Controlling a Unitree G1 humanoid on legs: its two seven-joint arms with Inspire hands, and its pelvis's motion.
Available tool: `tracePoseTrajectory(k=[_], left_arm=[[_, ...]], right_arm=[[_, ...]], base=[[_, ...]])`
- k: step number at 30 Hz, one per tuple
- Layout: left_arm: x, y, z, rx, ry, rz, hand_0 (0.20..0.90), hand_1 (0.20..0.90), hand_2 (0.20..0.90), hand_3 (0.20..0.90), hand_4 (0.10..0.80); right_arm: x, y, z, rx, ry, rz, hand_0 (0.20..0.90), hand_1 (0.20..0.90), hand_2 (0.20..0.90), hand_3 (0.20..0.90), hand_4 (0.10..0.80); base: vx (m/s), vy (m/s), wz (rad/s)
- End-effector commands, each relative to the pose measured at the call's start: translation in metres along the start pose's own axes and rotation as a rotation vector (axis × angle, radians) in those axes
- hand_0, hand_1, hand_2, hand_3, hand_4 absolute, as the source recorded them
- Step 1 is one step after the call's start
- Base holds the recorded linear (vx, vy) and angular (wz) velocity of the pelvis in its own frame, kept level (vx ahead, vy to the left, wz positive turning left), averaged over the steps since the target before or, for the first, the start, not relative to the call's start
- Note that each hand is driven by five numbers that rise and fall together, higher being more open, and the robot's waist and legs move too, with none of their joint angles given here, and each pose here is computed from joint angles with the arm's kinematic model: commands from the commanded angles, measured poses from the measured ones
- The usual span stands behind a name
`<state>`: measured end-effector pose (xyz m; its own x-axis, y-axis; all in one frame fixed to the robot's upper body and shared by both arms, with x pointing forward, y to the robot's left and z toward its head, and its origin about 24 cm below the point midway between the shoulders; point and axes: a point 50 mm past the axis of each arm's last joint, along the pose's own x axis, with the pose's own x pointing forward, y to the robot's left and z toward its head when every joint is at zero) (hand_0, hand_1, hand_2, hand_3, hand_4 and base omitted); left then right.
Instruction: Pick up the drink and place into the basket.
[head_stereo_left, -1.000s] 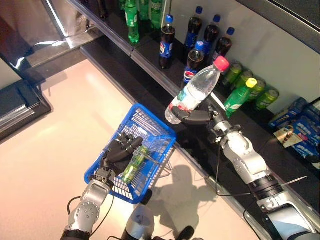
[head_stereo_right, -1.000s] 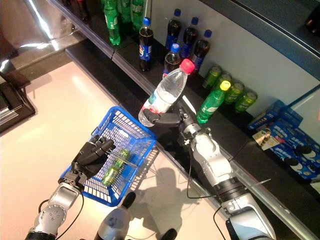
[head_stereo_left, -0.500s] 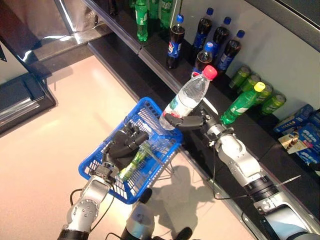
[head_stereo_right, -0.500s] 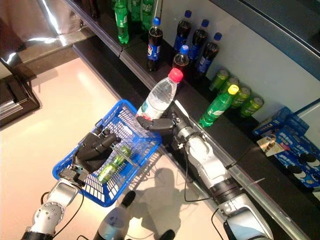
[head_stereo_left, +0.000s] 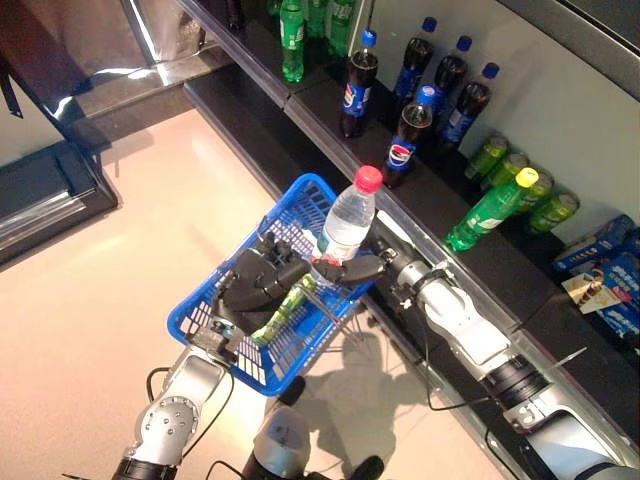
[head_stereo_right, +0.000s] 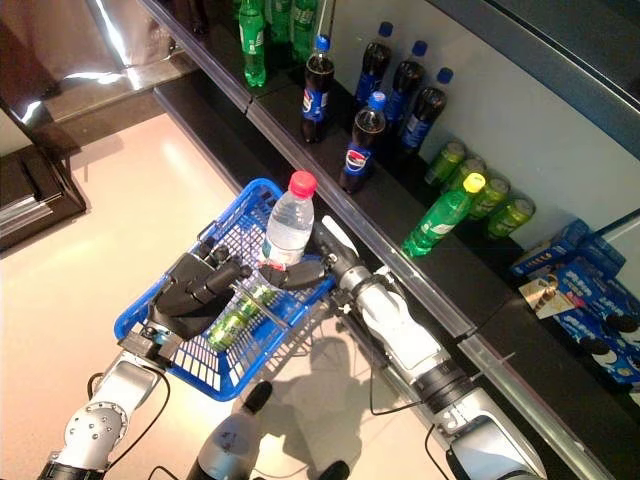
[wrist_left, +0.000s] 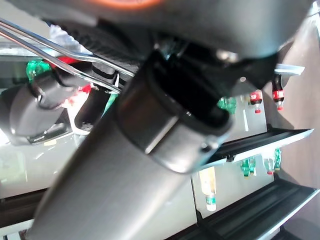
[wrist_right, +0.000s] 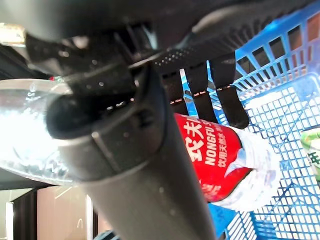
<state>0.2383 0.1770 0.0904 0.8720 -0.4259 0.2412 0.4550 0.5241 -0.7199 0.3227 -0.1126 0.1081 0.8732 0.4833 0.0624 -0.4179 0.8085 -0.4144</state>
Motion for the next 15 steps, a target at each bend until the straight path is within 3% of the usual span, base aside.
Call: tracePoseTrajectory(k=[1, 15], left_arm=[[0.022, -0.106, 0.036, -0.020, -0.221, -0.726, 0.300, 0.300, 0.300, 0.200, 0.100], [0.018, -0.128, 0.040, -0.016, -0.193, -0.909, 0.300, 0.300, 0.300, 0.200, 0.100]], right_arm=[[0.009, 0.010, 0.060, -0.038, -0.332, 0.012, 0.300, 0.300, 0.300, 0.200, 0.100], [0.015, 0.006, 0.054, -0.382, -0.292, -0.031, 0.300, 0.300, 0.300, 0.200, 0.100]], base=[[0.000, 0.000, 0.00], [0.000, 0.000, 0.00]])
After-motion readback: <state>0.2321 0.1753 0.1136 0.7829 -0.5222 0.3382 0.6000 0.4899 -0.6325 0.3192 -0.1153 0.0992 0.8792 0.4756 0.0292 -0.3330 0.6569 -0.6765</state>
